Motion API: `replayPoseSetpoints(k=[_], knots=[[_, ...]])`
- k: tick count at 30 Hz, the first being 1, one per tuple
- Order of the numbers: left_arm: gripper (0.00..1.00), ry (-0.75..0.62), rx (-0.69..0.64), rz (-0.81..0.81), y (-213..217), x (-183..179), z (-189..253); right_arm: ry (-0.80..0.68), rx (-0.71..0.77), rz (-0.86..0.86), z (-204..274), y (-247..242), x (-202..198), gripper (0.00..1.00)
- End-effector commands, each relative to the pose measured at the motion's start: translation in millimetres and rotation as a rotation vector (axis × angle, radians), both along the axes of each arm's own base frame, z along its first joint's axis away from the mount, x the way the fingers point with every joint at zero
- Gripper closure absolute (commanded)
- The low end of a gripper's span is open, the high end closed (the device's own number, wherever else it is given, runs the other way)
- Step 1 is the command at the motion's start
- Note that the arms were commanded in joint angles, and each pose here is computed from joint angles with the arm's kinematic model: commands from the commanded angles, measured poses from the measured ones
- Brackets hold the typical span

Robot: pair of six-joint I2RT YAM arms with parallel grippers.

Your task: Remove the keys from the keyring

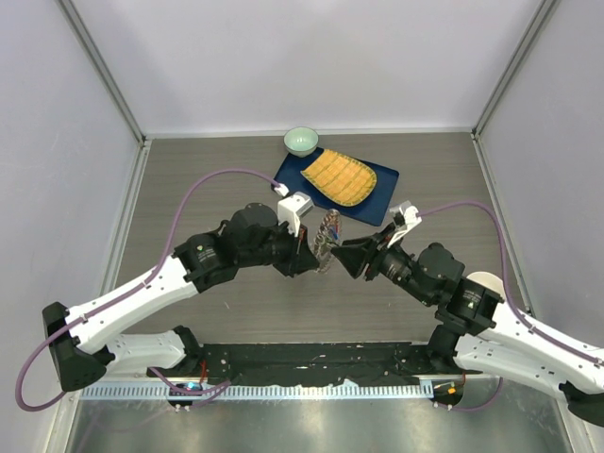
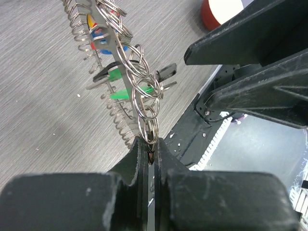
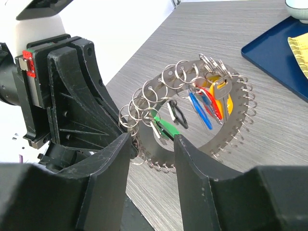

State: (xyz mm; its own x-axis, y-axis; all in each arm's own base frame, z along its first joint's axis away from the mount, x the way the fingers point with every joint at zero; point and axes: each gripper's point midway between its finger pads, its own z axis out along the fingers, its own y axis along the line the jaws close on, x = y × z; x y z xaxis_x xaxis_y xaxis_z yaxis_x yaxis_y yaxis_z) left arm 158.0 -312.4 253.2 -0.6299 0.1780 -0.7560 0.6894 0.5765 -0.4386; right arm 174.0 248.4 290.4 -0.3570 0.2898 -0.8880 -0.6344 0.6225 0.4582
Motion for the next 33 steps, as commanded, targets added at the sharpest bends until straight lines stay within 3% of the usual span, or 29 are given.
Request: replayPoseSetpoints(k=[1, 7, 17, 25, 29, 33], knots=[[1.0, -0.042, -0.1, -0.036, -10, -1, 35, -0.001, 0.057, -0.042, 21, -9, 2, 0.51], [1.0, -0.016, -0.146, -0.051, -16, -6, 44, 0.02, 0.09, -0.013, 29, 1, 1, 0.5], [1.0, -0.013, -0.17, -0.073, -20, -9, 55, 0.018, 0.045, 0.002, 15, 12, 5, 0.63], [1.0, -0.011, -0.119, -0.067, -18, -6, 41, 0.017, 0.017, -0.029, 11, 11, 12, 0.87], [1.0, -0.029, -0.064, -0.028, -12, 3, 27, 0.017, 0.0, -0.053, 13, 4, 13, 0.87], [1.0, -0.025, -0.046, -0.029, -12, 3, 21, 0.019, -0.01, -0.065, 14, 1, 14, 0.79]])
